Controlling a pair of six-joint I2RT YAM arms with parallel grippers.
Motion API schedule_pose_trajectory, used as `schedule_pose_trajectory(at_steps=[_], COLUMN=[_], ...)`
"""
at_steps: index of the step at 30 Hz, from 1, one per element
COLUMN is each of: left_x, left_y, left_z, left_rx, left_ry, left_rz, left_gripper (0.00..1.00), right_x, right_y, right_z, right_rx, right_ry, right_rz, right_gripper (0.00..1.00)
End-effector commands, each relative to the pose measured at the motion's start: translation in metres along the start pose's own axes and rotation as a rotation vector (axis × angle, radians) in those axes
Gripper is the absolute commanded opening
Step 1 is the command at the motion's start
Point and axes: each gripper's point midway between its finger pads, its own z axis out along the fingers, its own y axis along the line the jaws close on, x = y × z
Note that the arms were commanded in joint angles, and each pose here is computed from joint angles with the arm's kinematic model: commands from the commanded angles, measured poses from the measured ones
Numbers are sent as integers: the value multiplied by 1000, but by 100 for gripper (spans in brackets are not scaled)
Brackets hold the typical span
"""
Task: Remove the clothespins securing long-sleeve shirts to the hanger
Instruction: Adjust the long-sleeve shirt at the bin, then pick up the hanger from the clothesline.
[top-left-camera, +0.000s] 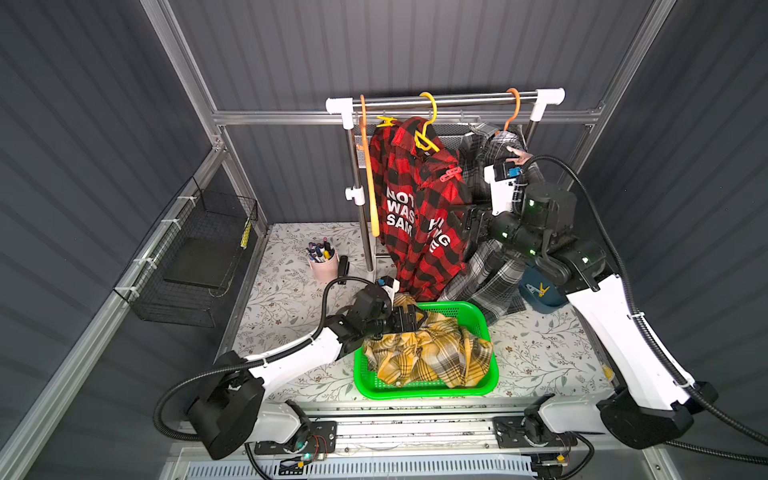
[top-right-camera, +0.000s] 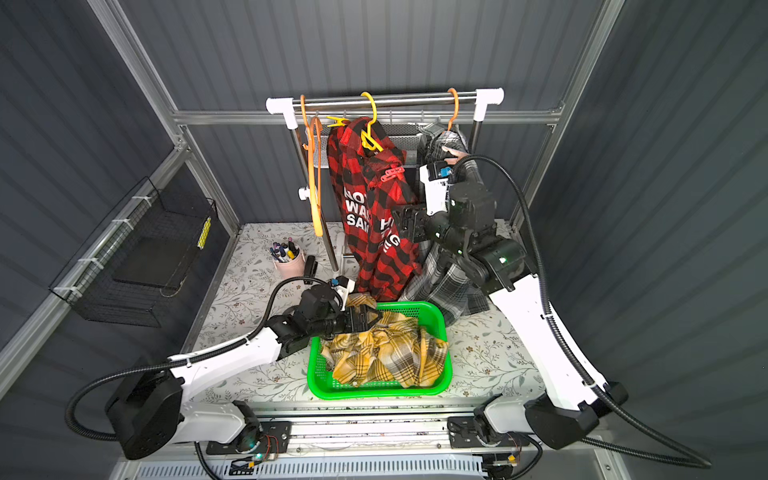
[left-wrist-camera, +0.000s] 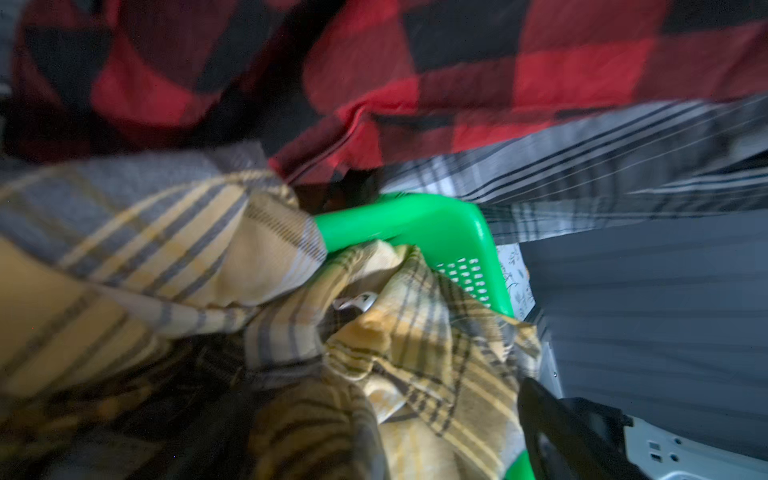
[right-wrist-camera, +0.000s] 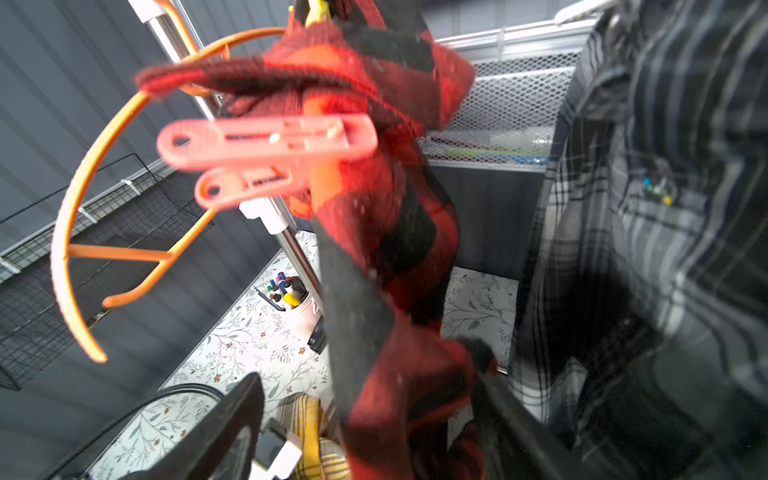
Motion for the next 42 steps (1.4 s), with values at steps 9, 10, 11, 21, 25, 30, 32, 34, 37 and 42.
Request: schedule_pose_trajectory(at_steps=[9, 10, 11, 21, 25, 30, 32, 34, 37, 42], left_x=[-47, -51, -54, -97, -113, -131, -135, -136, -136, -137], left_y=[-34, -36, -37, -45, -36, -18, -16, -14, -9, -3], left_z=[-57, -62, -68, -116, -129, -139, -139, -136, -127, -118], left_rx=[-25, -29, -41, -172, -221, -218, -199, -206, -214, -217], left_ry=[-182, -204, -222, -372, -427, -485, -501, -496, -474, -462], left_rz=[156, 165, 176, 304, 295, 227, 216, 216, 210, 200], left_gripper=[100, 100, 100, 100, 100, 100, 100, 100, 100, 100], right_x=[-28, -27, -27, -30, -38, -58, -69, -80, -93, -99], right_y=[-2, -1, -1, 0, 2, 6, 10, 13, 15, 20], right_z=[16, 18, 20, 25, 25, 17, 9, 2, -9, -26], right_rx=[19, 18, 16, 12, 11, 6, 0, -5, -4, -9], right_ry=[-37, -32, -28, -21, -37, -76, -107, -137, -173, -192], right_rz=[-50, -53, -54, -71, -73, -82, -86, -91, -101, -115], right_gripper=[59, 55, 52, 13, 0, 0, 0, 0, 0, 0])
